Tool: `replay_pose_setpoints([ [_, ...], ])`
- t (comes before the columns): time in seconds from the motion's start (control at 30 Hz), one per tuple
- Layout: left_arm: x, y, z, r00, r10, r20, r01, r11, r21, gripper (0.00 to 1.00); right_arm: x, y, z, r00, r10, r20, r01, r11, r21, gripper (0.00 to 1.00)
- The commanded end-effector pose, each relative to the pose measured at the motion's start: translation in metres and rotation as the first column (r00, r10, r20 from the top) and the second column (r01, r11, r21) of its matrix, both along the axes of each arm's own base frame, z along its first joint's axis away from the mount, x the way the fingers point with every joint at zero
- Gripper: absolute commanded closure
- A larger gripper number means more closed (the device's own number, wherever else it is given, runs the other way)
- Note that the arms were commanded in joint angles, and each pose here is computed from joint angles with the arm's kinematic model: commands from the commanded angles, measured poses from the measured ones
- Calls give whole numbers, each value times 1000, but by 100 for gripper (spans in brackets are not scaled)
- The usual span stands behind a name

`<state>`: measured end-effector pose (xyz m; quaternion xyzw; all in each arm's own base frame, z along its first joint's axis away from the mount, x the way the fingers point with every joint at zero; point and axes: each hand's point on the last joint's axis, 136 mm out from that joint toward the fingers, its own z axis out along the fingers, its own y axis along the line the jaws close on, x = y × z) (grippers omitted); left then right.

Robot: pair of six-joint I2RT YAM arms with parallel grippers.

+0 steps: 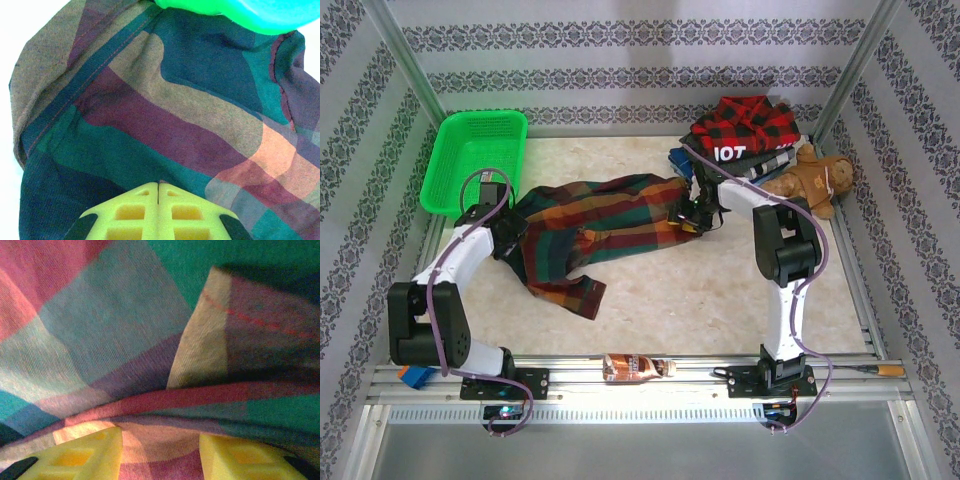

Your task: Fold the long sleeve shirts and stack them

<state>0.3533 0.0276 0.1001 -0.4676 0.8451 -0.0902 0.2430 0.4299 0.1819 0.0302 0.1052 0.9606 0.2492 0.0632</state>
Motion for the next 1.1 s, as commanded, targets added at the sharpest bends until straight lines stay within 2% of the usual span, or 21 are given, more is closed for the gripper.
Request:
replay_pose_setpoints([
  [0.0,21,13,22,996,36,76,-39,999,34,47,11,-10,-14,998,-56,-34,56,998,-7,45],
  [0.07,24,8,43,993,12,115,-17,999,42,35,12,-2,-3,999,-43,-14,43,998,39,41],
  [0.13,22,1,73,989,-32,146,22,997,72,28,12,8,19,999,-3,39,1,998,59,35],
  [0.2,9,-5,105,983,-76,169,59,993,104,11,4,18,48,993,61,99,-68,996,65,31],
  [0.23,3,-8,116,979,-91,182,72,991,108,7,-1,22,60,987,97,129,-105,993,59,22],
  [0.27,-8,-10,126,977,-106,186,86,990,111,6,-11,27,74,976,144,160,-153,987,42,16],
  [0.3,-18,-11,135,975,-117,190,97,989,116,5,-22,31,85,962,198,189,-204,979,15,14],
  [0.4,-51,-11,153,972,-142,187,117,983,139,0,-63,50,109,900,354,254,-362,932,-16,14],
  [0.5,-71,-18,172,950,-197,241,164,975,151,0,-120,90,115,769,561,306,-575,816,-53,14],
  [0.6,-84,-26,173,933,-273,233,240,957,161,0,-180,127,96,577,766,281,-761,630,-156,16],
  [0.67,-90,-29,166,930,-313,192,284,945,163,0,-207,146,80,483,837,256,-820,535,-202,17],
  [0.8,-97,-32,159,922,-348,169,322,932,165,0,-238,182,53,345,911,224,-883,396,-252,20],
  [0.9,-99,-30,157,924,-346,162,319,932,173,0,-247,203,40,266,942,204,-902,318,-292,21],
  [1.07,-104,-29,144,935,-340,97,324,935,147,0,-253,226,23,201,963,179,-907,252,-337,23],
])
